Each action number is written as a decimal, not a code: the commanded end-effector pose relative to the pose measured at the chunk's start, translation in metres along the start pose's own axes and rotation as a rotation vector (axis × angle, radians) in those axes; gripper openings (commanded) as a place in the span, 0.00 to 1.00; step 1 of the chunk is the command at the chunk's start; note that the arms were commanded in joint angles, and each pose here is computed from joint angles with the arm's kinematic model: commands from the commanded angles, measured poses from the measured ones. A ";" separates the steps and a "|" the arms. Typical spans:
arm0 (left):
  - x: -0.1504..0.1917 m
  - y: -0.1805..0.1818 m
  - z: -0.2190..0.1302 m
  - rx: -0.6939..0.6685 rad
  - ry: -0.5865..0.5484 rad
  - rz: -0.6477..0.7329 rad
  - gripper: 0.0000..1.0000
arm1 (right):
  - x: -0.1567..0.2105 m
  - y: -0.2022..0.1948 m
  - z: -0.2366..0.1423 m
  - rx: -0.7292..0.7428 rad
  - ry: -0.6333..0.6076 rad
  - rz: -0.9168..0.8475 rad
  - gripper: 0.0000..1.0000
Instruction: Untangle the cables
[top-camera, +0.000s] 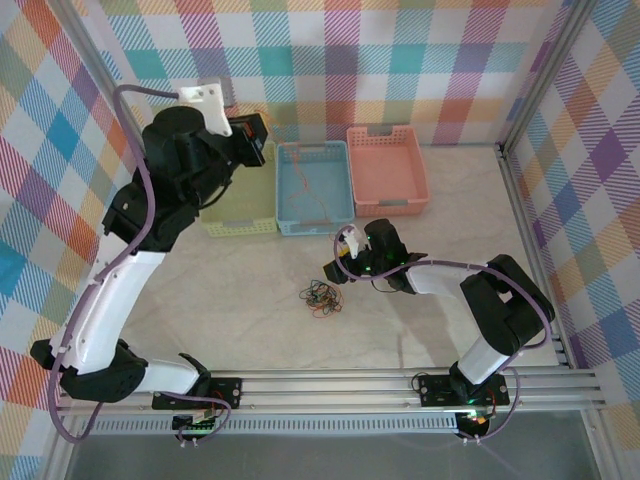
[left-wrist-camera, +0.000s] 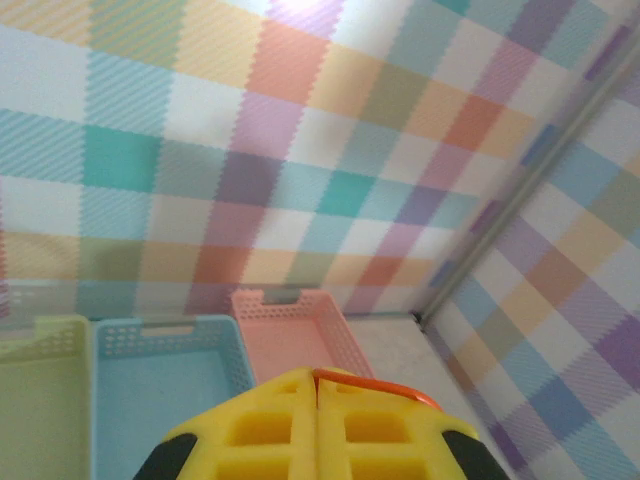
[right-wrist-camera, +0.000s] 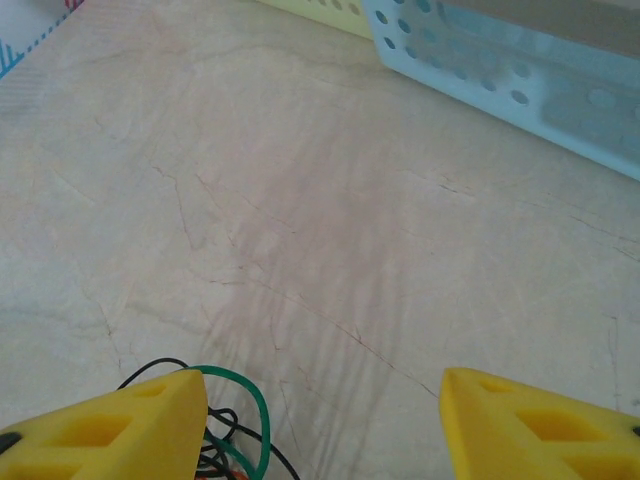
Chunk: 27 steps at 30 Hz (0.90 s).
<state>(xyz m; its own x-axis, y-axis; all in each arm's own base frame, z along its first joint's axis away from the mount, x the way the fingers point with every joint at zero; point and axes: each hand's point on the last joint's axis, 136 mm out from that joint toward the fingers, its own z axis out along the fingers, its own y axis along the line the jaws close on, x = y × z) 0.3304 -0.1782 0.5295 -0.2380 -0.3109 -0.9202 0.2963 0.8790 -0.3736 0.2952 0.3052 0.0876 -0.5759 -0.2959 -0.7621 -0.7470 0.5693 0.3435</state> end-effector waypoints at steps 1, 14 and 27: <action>-0.018 0.016 0.004 -0.041 -0.027 -0.011 0.00 | -0.008 0.000 -0.004 0.015 -0.018 0.007 0.63; -0.036 0.085 0.040 -0.192 -0.038 -0.077 0.00 | -0.013 0.002 -0.009 0.015 -0.053 -0.006 0.67; 0.041 0.121 0.094 -0.221 0.141 -0.133 0.00 | -0.039 0.074 -0.061 -0.239 -0.394 -0.295 0.77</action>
<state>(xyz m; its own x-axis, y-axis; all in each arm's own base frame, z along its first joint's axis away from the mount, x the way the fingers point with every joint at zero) 0.4345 -0.1149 0.4493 -0.3697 -0.3691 -0.8527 0.0424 0.9101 -0.4123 0.2542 0.3053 0.1374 -0.3656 -0.1659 -0.9159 -0.8754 0.3957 0.2777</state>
